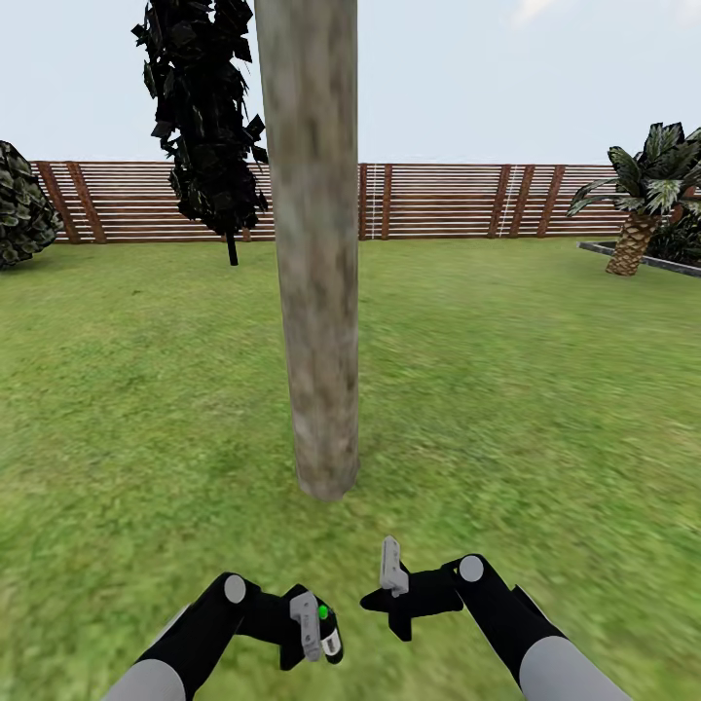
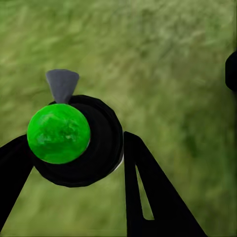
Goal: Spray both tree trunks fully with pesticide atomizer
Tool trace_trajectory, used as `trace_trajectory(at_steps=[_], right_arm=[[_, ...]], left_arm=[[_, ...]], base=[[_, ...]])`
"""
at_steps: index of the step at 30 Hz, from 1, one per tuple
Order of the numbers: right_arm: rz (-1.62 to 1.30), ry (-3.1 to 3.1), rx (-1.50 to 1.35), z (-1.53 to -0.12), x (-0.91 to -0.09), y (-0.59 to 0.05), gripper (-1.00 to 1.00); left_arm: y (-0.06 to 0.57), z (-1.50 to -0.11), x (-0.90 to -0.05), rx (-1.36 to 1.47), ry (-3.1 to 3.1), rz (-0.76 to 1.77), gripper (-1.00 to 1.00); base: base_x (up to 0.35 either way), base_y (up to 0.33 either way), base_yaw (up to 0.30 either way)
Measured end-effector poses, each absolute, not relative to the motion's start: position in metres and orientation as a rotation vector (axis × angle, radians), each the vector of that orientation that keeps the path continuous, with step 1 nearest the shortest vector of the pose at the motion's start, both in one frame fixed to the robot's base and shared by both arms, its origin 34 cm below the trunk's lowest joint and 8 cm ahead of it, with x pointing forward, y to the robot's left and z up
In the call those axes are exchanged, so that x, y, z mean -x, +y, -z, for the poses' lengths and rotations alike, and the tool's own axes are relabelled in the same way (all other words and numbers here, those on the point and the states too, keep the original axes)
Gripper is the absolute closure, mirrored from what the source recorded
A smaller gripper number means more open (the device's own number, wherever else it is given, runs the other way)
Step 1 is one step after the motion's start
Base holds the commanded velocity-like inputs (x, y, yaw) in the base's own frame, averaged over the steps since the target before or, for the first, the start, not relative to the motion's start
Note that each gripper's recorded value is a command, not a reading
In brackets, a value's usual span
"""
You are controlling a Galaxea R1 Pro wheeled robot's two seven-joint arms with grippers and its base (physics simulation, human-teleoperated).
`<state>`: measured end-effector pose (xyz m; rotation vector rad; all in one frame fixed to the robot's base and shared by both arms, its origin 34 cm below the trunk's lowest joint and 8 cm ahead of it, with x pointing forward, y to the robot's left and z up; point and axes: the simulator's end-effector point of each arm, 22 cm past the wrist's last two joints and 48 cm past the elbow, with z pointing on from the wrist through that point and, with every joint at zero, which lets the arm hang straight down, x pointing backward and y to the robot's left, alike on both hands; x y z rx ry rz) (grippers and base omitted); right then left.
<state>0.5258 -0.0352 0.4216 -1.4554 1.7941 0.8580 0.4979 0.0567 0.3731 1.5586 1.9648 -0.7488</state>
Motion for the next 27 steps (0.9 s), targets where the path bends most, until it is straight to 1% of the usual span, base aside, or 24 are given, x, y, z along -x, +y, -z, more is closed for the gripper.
trace_trajectory(at_steps=[8,12,13,15,20,22,26,27], right_arm=[[-0.858,1.795,1.455,-0.421,-0.526,-0.035,1.0],[-0.859,1.795,1.455,-0.421,-0.526,-0.035,1.0],[-0.859,1.796,1.454,-0.421,-0.526,-0.035,-1.0],[-0.861,1.801,1.447,-0.42,-0.526,-0.036,-1.0],[-0.852,1.81,1.433,-0.419,-0.528,-0.04,-1.0],[-0.812,1.826,1.406,-0.416,-0.536,-0.047,-1.0],[-0.637,1.962,1.197,-0.39,-0.565,-0.087,-1.0],[-0.555,2.056,1.059,-0.368,-0.57,-0.112,-1.0]], left_arm=[[0.057,-0.373,-0.498,-1.56,1.965,0.749,1.0],[0.071,-0.369,-0.499,-1.561,1.983,0.729,1.0],[0.08,-0.367,-0.5,-1.564,1.995,0.716,1.0],[0.14,-0.354,-0.5,-1.562,2.073,0.64,1.0],[0.164,-0.347,-0.499,-1.537,2.12,0.611,1.0],[0.173,-0.35,-0.506,-1.473,2.143,0.601,1.0],[0.193,-0.361,-0.529,-1.276,2.179,0.579,1.0],[0.204,-0.366,-0.539,-1.174,2.195,0.569,1.0]], base=[[0.0,0.0,0.0],[0.0,0.0,0.0],[0.0,0.0,0.0],[0.0,0.0,0.0],[0.0,0.0,0.0],[0.0,0.0,0.0],[0.0,0.0,0.0],[0.0,0.0,0.0]])
